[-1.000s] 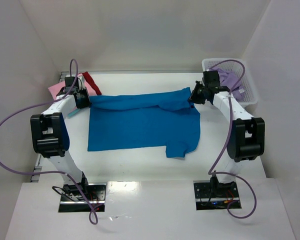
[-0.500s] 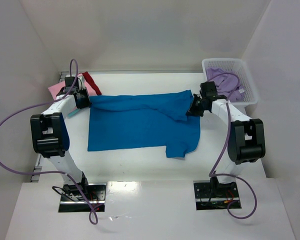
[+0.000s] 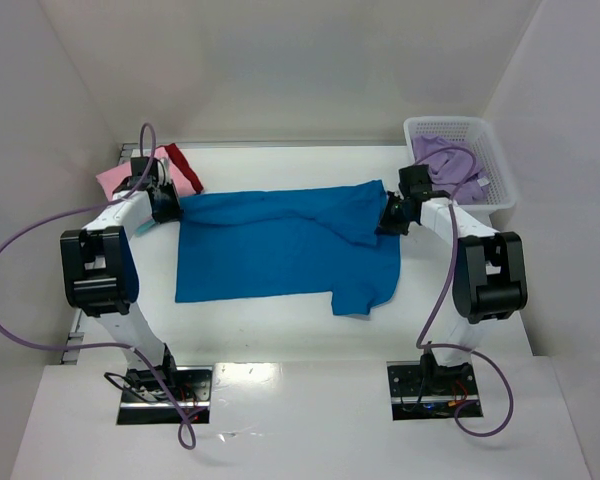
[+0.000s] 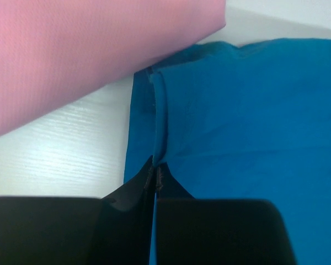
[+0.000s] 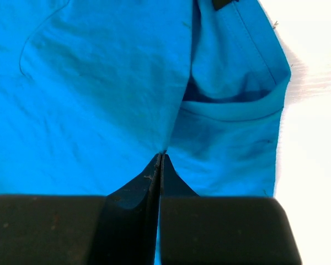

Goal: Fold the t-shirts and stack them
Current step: Fold the flattened tshirt in 1/3 of the way

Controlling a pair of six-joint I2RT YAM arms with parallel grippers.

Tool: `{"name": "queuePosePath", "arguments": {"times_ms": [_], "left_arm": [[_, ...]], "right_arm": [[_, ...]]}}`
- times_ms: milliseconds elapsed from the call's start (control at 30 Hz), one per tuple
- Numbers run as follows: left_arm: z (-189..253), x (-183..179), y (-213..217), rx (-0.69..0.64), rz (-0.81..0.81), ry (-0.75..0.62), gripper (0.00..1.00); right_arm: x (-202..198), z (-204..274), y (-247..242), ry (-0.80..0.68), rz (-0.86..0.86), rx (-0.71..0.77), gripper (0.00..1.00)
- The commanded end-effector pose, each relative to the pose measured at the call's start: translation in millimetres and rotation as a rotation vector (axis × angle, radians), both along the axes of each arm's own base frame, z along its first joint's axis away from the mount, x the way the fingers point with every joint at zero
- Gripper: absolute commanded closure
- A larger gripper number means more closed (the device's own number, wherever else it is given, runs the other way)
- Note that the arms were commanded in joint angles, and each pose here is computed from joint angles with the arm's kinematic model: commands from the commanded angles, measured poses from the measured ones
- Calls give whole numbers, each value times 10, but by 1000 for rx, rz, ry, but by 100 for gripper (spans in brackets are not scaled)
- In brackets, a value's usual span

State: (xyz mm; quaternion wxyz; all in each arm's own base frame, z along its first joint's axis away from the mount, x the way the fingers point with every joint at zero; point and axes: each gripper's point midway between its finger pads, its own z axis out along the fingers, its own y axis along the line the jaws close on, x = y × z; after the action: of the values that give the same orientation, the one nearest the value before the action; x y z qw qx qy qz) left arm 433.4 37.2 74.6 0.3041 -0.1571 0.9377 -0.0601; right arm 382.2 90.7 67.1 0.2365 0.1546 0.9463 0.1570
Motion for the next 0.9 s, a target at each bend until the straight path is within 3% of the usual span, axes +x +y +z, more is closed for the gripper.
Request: {"name": "queuePosePath", "arguments": {"times_ms": [0,133,233,267,300,400,467,500,667,867], "left_arm": [[88,-98,24,1,21,-4,100],[-47,-127,-7,-25,29,36,94],[-4,-75,1,-22,29,17,75],[44,-36,7,-20,29,3,63],[93,4,14,-18,29,-10,59],[341,161,-121,-55,-20,-84,38],[560,275,-243,-69,-59,-139,32],[720,345,-327,-65,-80,-178,28],[1138,512,-855,-134,-245,-303,23],[1317,565,-1740,-241,-479,-412,22]], "right_arm": [[184,207,51,-71,32,-2,100],[177,252,84,-78,43,16,100],[112,160,58,-55,37,4,100],[116,157,43,-55,32,-3,95],[116,157,43,-55,32,-3,89],[215,291,14,-88,36,-27,59],[325,422,27,-116,36,-24,45],[349,473,8,-123,37,-37,30],[678,960,65,-279,31,-9,15],[991,791,145,-319,39,18,18]]}}
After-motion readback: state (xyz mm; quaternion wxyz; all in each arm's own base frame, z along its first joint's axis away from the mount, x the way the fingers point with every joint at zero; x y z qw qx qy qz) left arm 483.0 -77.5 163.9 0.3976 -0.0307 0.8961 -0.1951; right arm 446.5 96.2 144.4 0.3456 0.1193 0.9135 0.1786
